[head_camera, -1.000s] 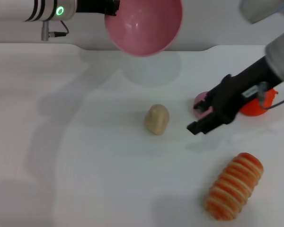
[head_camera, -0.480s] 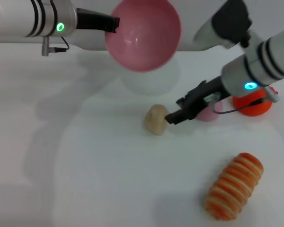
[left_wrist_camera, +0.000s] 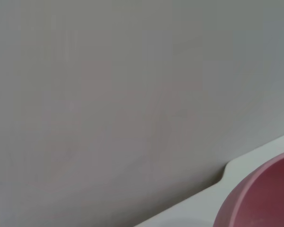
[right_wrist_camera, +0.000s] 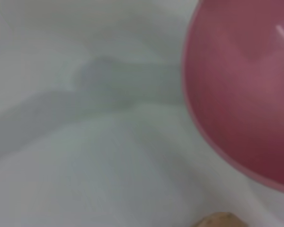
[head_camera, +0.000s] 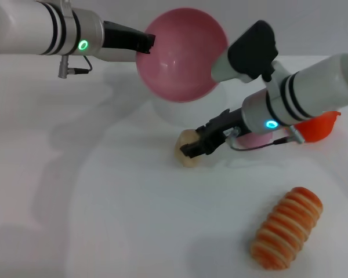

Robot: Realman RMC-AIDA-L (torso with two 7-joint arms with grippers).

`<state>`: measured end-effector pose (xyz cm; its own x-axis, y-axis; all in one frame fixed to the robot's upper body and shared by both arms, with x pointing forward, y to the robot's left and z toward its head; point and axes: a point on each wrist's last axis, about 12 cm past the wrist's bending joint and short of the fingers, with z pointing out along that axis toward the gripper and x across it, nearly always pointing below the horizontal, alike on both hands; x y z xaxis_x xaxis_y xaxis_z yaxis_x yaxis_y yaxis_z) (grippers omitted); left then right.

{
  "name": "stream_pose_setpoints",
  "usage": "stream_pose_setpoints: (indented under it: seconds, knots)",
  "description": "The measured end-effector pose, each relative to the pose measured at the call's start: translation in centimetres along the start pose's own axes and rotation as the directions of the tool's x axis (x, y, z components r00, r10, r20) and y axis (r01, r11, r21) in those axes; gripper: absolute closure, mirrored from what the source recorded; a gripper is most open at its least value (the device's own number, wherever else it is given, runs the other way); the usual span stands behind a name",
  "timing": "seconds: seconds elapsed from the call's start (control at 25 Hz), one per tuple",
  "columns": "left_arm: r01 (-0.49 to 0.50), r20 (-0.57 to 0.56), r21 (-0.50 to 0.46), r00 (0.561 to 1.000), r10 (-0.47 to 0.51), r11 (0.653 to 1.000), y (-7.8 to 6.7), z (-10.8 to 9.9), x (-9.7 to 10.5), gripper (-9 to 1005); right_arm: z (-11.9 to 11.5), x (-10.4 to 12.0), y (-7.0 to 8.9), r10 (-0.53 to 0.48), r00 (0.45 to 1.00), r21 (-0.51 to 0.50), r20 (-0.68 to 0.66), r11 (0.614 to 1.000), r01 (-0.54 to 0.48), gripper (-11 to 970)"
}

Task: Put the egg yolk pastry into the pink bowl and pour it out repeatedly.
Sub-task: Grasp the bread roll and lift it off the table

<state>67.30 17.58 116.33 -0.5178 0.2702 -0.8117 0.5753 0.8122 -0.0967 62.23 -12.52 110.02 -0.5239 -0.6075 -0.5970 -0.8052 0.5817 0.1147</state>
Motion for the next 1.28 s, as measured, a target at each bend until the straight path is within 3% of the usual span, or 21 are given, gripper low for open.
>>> stream_pose_setpoints:
  seconds: [0.56, 0.96, 1.12, 1.28]
  knots:
    - [-0.03, 0.002, -0.004, 1.0, 0.03, 1.0, 0.0, 0.0, 0.1, 950, 0.8, 0.7, 0.0, 0.058, 0.998, 0.018, 0.0, 0.998, -0.058, 411]
    - [-0.026, 0.007, -0.011, 1.0, 0.026, 1.0, 0.3, -0.2, 0.2, 950, 0.0, 0.3, 0.8, 0.02, 1.0, -0.03, -0.015, 0.999, -0.021, 566]
    - [-0.024, 0.009, -0.012, 1.0, 0.024, 1.0, 0.3, -0.2, 0.2, 950, -1.1, 0.0, 1.4, 0.011, 1.0, -0.075, -0.008, 0.997, -0.011, 583]
    - [-0.019, 0.012, -0.016, 1.0, 0.02, 1.0, 0.5, -0.2, 0.1, 950, -4.5, -1.1, 2.9, -0.043, 0.999, -0.172, 0.021, 0.984, 0.046, 601]
